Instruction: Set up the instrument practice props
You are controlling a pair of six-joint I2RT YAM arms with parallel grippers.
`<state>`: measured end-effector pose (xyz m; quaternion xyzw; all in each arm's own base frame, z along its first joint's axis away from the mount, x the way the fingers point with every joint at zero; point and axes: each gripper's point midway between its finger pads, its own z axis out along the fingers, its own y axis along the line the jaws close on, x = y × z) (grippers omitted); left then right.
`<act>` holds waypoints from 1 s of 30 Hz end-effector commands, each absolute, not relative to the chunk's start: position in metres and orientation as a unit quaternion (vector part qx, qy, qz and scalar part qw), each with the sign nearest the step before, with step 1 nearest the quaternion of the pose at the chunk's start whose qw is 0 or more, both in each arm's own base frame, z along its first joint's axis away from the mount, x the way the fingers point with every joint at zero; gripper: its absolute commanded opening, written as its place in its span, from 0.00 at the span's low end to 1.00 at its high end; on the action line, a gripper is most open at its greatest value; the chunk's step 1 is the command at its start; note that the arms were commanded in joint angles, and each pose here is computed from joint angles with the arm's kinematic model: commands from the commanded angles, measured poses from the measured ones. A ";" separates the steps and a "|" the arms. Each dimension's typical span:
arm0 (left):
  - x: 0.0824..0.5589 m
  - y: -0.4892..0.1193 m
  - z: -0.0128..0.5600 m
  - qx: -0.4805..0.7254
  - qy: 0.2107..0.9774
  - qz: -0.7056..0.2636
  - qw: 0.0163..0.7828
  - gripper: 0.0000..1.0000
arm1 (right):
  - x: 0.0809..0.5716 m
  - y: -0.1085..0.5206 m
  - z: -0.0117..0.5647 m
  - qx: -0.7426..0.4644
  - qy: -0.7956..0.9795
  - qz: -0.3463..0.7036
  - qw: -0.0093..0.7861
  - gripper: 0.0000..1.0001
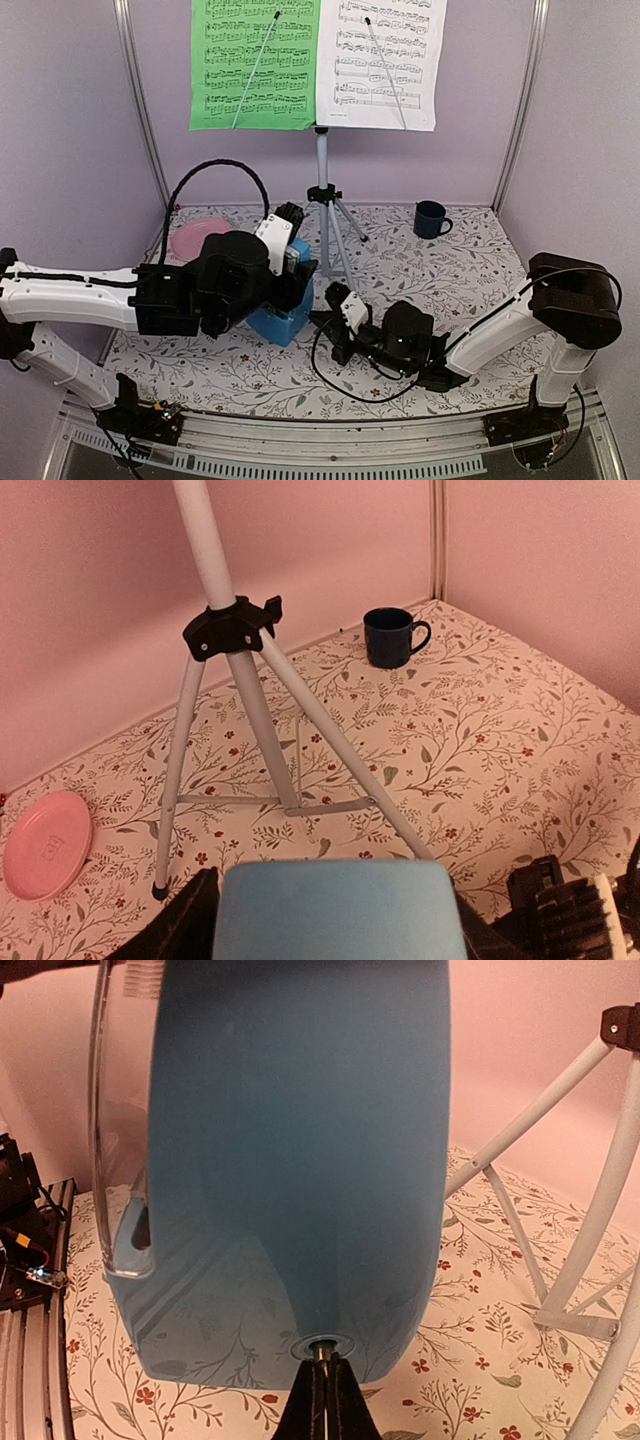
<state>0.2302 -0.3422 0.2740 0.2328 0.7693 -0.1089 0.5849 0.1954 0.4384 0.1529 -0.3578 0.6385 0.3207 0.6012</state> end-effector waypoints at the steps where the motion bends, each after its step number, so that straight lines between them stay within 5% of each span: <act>1: 0.224 -0.335 0.323 0.185 0.724 -0.173 0.642 0.10 | 0.194 0.437 0.176 -0.322 0.634 0.370 0.598 0.00; 25: 0.208 -0.338 0.297 0.221 0.684 -0.203 0.665 0.09 | 0.217 0.415 0.197 -0.179 0.663 0.501 0.526 0.00; 30: 0.207 -0.346 0.288 0.232 0.679 -0.237 0.655 0.10 | 0.199 0.407 0.185 -0.230 0.662 0.495 0.514 0.42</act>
